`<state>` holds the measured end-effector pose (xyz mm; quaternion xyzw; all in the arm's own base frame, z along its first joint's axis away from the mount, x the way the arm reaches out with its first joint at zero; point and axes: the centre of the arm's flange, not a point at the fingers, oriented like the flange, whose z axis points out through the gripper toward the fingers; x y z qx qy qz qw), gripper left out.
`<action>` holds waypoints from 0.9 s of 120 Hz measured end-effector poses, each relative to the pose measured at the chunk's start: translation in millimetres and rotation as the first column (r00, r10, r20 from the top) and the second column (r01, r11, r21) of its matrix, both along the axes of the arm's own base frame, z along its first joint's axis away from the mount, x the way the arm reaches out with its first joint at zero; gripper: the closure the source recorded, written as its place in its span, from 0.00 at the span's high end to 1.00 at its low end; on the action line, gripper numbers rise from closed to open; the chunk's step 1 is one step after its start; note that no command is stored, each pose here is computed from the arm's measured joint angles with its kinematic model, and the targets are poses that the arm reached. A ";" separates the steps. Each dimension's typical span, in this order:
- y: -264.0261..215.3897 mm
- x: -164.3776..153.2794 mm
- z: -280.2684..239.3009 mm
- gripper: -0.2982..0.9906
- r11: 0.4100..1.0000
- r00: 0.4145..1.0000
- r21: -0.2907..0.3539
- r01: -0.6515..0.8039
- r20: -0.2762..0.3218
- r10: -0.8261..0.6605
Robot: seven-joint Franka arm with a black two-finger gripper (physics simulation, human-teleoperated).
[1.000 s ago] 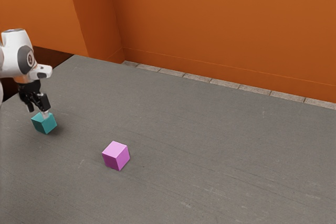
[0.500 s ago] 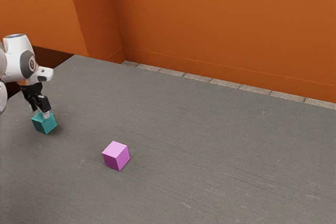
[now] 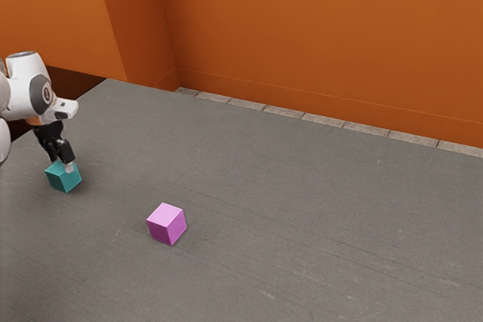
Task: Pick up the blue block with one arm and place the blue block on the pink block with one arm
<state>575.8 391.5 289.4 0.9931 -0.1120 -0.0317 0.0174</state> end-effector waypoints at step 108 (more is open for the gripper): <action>-1.1 -12.6 -8.9 0.77 0.997 0.997 -0.025 -0.068 -0.039 0.067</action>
